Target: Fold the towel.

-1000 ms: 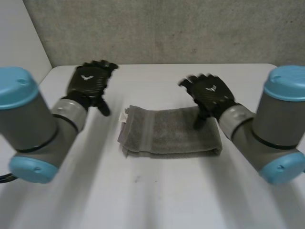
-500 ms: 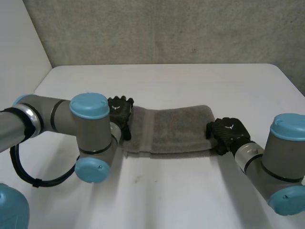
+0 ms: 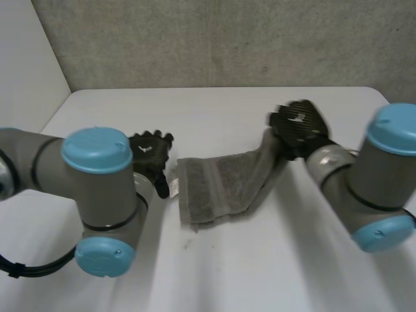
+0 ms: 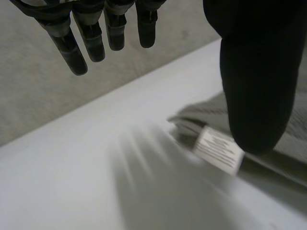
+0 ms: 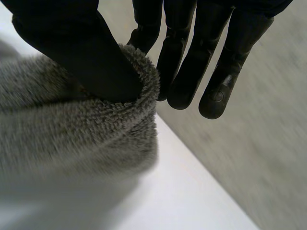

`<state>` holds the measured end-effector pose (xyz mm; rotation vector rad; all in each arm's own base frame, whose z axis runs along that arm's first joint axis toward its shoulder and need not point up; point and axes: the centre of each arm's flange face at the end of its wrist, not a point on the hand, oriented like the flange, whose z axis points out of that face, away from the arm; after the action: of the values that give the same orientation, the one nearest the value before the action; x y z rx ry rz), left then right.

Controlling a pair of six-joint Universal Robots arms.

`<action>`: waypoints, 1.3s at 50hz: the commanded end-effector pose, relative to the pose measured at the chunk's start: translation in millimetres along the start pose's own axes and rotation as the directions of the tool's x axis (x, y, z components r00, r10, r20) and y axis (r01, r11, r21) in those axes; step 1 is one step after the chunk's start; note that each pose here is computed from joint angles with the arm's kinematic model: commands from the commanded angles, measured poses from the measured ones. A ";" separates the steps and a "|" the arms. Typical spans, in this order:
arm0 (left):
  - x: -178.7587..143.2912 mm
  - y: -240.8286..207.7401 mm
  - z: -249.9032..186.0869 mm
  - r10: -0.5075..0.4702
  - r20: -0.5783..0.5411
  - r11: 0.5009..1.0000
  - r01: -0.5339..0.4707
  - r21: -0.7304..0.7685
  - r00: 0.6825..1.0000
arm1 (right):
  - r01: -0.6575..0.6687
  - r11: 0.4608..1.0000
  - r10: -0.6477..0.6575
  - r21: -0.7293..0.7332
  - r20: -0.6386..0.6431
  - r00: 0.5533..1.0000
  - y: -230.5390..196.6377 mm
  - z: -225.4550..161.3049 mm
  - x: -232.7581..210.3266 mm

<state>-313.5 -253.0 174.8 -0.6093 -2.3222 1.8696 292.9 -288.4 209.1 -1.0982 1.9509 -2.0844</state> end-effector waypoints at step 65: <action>22.6 45.8 -3.0 -0.137 -0.069 0.972 0.121 -0.202 0.988 | -0.434 0.769 0.556 -0.470 0.156 0.816 55.1 22.5 -69.1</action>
<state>-323.7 -235.8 127.7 -0.5305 -2.4414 1.5437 328.5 -283.1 142.4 -0.6968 2.2397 -1.2124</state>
